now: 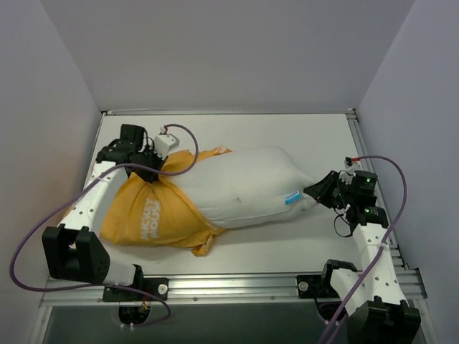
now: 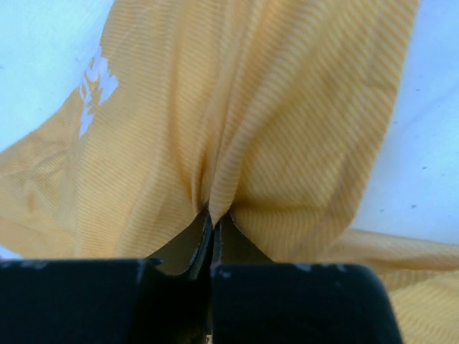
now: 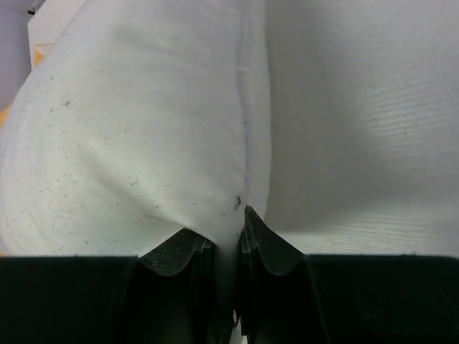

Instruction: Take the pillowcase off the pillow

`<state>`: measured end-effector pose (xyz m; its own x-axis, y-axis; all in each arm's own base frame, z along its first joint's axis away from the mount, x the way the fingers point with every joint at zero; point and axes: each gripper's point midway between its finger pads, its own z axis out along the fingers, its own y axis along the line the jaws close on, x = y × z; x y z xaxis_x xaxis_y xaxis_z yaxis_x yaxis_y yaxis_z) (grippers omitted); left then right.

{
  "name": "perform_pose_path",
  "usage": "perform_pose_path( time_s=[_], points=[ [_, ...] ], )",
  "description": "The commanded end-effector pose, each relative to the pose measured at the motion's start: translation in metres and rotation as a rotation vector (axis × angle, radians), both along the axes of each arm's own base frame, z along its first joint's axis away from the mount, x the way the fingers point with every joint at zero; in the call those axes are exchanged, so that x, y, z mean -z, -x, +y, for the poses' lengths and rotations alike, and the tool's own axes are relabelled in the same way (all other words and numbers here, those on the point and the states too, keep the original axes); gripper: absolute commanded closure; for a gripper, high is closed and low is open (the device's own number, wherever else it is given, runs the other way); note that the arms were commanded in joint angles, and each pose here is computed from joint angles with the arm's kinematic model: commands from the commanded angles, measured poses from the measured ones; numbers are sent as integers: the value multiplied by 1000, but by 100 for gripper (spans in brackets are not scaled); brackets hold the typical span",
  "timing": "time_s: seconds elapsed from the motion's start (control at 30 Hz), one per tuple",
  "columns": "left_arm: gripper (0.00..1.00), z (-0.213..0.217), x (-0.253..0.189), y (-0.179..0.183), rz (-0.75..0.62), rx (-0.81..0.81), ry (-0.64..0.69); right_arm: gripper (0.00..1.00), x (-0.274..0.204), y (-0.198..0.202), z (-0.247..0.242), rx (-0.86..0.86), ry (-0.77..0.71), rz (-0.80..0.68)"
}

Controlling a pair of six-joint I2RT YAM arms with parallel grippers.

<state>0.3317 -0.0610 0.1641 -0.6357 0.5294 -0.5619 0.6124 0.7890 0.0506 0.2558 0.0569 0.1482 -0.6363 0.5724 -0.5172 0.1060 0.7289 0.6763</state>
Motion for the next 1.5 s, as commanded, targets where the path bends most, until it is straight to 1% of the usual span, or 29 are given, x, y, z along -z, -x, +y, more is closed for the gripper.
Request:
perform_pose_path(
  time_s=[0.0,0.1,0.17,0.2,0.3,0.33,0.43,0.5,0.57,0.6,0.63,0.67,0.7,0.73,0.8,0.83,0.9,0.97,1.0,1.07,1.1,1.13,1.17,1.2,1.23,1.27,1.37,1.4,1.47],
  points=[
    [98,-14,11,18,-66,129,-270,100,-35,-21,-6,0,211,-133],
    [98,-33,27,19,-44,146,-293,100,-43,-16,24,-120,165,-169],
    [98,-40,38,15,-18,139,-311,100,-31,-9,38,-190,123,-150],
    [98,-41,41,12,-16,137,-319,97,-25,-6,42,-203,103,-138],
    [98,-44,53,6,-22,141,-372,70,-6,10,64,-283,25,-120],
    [98,-44,57,5,-19,148,-388,50,-7,13,69,-295,-14,-125],
    [98,-45,65,4,-17,162,-419,17,-24,15,79,-331,-74,-227],
    [98,-45,68,4,-13,163,-429,13,-40,18,81,-344,-71,-295],
    [98,-46,70,4,-13,165,-432,6,-48,17,80,-340,-64,-335],
    [98,-46,70,4,-12,165,-432,1,-43,15,78,-322,-60,-325],
    [98,-46,69,4,-14,165,-431,0,-41,13,79,-321,-70,-324],
    [98,-46,69,3,-15,165,-429,0,-22,13,81,-325,-97,-267],
    [98,-47,69,3,-16,164,-427,0,-24,9,83,-321,-116,-269],
    [98,-48,68,2,-18,162,-423,0,-17,7,87,-326,-130,-277],
    [98,-49,69,2,-15,162,-417,0,1,1,88,-300,-134,-227],
    [98,-50,69,2,-11,161,-412,0,2,-5,88,-286,-120,-245],
    [98,-51,71,1,-4,163,-409,0,8,-9,96,-298,-119,-227],
    [98,-54,72,1,1,165,-398,0,3,-14,109,-325,-119,-260],
    [98,-55,74,1,6,166,-396,0,10,-16,115,-336,-118,-237],
    [98,-57,75,1,14,166,-384,0,15,-18,129,-357,-114,-250],
    [98,-58,76,1,16,167,-383,4,27,-19,133,-359,-117,-218],
    [98,-58,76,1,18,165,-381,10,27,-20,138,-366,-123,-234],
    [98,-58,77,2,23,167,-380,18,32,-19,142,-383,-131,-222],
    [98,-58,77,2,22,166,-379,47,40,-19,147,-396,-142,-201],
    [98,-57,77,3,22,165,-381,71,41,-19,150,-404,-157,-197],
    [98,-57,77,3,22,168,-379,99,44,-22,149,-387,-159,-182],
    [98,-52,71,3,9,153,-376,100,39,-32,143,-334,-168,-186],
    [98,-50,68,2,5,144,-373,100,29,-39,136,-301,-163,-202],
    [98,-37,63,-2,4,104,-368,100,19,-58,105,-190,-144,-216]
  ],
)
